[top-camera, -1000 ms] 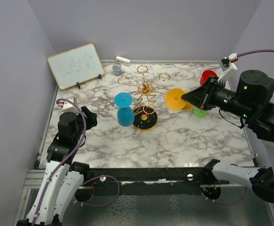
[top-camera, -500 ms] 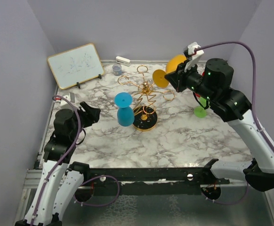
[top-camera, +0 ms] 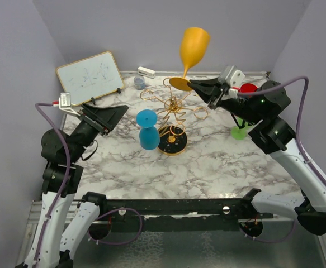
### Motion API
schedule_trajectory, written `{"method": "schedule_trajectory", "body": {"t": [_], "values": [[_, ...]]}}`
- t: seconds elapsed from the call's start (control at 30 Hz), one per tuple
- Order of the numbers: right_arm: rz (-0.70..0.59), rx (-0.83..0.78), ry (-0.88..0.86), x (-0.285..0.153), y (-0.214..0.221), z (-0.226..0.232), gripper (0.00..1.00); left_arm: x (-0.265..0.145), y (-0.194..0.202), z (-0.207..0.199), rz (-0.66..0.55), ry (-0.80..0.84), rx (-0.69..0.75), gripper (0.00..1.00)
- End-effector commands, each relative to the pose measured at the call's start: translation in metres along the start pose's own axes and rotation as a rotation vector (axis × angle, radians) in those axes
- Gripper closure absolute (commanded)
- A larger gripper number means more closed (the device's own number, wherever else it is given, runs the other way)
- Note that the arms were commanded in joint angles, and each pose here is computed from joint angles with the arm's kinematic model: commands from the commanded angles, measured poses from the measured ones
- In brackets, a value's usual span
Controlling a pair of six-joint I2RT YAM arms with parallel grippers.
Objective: Take the wine glass off the wine glass rack
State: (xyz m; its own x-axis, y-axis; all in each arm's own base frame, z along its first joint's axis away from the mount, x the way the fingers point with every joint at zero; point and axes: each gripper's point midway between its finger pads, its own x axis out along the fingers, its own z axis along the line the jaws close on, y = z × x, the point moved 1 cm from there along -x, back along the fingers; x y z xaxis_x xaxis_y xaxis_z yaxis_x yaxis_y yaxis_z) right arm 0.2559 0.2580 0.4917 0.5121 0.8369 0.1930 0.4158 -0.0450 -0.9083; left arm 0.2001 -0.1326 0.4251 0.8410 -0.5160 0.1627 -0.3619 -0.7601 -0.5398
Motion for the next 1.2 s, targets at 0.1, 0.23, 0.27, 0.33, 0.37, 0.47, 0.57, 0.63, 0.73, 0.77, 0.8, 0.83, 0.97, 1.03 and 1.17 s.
{"method": "schedule_trajectory", "body": {"t": [0.1,0.23,0.27,0.33,0.37,0.47,0.57,0.63,0.73,0.77,0.8,0.83,0.97,1.03,1.17], "values": [[-0.208,-0.248,-0.120,-0.008,-0.030,0.029,0.99,0.009,0.016,-0.048,0.196,0.262,-0.368,0.27],[-0.206,-0.305,-0.126,-0.005,-0.026,0.036,0.99,0.006,0.013,-0.062,0.237,0.315,-0.497,0.27],[-0.209,-0.314,-0.126,-0.003,-0.025,0.039,0.99,0.005,0.013,-0.063,0.245,0.315,-0.519,0.27],[-0.199,-0.342,-0.134,0.002,-0.020,0.045,0.99,0.004,0.013,-0.064,0.255,0.304,-0.557,0.27],[-0.195,-0.356,-0.136,0.005,-0.018,0.048,0.99,0.005,0.013,-0.063,0.257,0.299,-0.572,0.27],[-0.175,-0.401,-0.146,0.017,-0.006,0.060,0.99,0.005,0.015,-0.058,0.260,0.285,-0.611,0.27],[-0.182,-0.428,-0.132,0.025,-0.003,0.071,0.99,0.007,0.020,-0.050,0.274,0.275,-0.654,0.27],[-0.187,-0.448,-0.122,0.030,0.000,0.078,0.99,0.007,0.023,-0.045,0.283,0.271,-0.685,0.27],[-0.186,-0.491,-0.101,0.036,0.005,0.091,0.99,0.008,0.028,-0.038,0.292,0.256,-0.704,0.27],[-0.187,-0.504,-0.095,0.038,0.006,0.095,0.99,0.008,0.029,-0.036,0.295,0.252,-0.707,0.27],[-0.195,-0.518,-0.088,0.039,0.006,0.098,0.99,0.009,0.030,-0.034,0.298,0.248,-0.709,0.27],[-0.204,-0.526,-0.083,0.039,0.005,0.103,0.99,0.009,0.032,-0.032,0.301,0.243,-0.713,0.27],[-0.200,-0.570,-0.080,0.042,0.009,0.117,0.99,0.011,0.036,-0.025,0.304,0.234,-0.736,0.28],[-0.191,-0.598,-0.081,0.044,0.014,0.123,0.99,0.011,0.036,-0.024,0.304,0.232,-0.735,0.29],[-0.198,-0.642,-0.072,0.045,0.016,0.132,0.99,0.011,0.039,-0.021,0.309,0.221,-0.722,0.33]]}}
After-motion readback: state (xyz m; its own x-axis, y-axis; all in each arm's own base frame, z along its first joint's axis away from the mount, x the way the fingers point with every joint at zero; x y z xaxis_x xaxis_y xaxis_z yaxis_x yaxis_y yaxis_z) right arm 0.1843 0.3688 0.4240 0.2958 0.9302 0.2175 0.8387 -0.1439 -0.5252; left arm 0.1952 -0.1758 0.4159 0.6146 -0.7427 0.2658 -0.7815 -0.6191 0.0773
